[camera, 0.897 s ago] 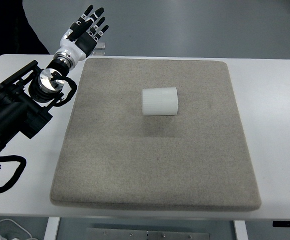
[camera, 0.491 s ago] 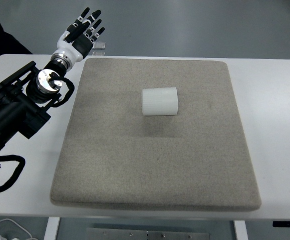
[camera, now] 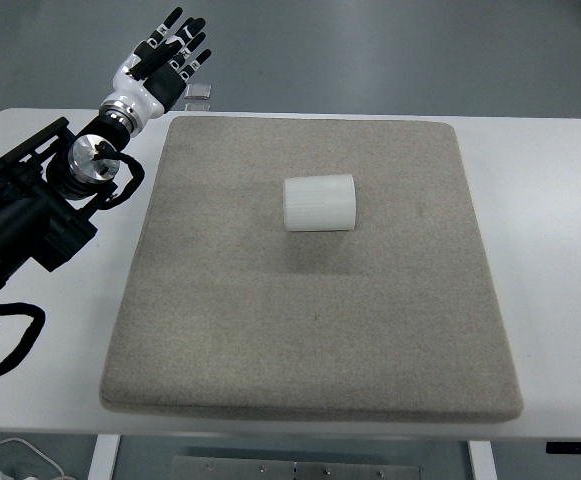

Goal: Flip white cup upright

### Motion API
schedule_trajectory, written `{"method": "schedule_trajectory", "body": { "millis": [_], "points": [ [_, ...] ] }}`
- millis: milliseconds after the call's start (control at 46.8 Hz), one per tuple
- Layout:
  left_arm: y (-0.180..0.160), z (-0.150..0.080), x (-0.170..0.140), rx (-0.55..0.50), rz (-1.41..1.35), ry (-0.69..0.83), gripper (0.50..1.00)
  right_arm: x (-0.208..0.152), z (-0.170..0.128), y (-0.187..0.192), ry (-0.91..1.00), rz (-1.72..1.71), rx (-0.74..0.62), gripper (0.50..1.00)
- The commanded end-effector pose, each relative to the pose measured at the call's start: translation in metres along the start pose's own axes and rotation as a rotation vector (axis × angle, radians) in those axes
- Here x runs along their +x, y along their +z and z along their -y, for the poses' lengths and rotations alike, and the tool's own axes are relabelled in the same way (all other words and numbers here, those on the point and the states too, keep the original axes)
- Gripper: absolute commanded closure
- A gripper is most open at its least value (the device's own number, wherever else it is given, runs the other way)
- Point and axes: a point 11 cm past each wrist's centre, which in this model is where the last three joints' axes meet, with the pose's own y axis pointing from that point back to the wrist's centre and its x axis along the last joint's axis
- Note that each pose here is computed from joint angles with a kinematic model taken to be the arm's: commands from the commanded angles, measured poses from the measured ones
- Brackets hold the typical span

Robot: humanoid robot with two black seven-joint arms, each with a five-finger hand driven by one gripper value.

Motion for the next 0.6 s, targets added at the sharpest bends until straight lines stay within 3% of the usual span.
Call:
{"method": "schedule_trajectory", "body": {
  "millis": [0,577],
  "points": [
    [0.006,0.005,-0.013,0.007,0.072,-0.033,0.506,0.000,0.000,0.000,0.000,0.000,0.000,0.570],
    [-0.002,0.014,-0.079,0.093,0.701,-0.289,0.506,0.000,0.000,0.000,0.000,0.000,0.000,0.570]
  ]
}}
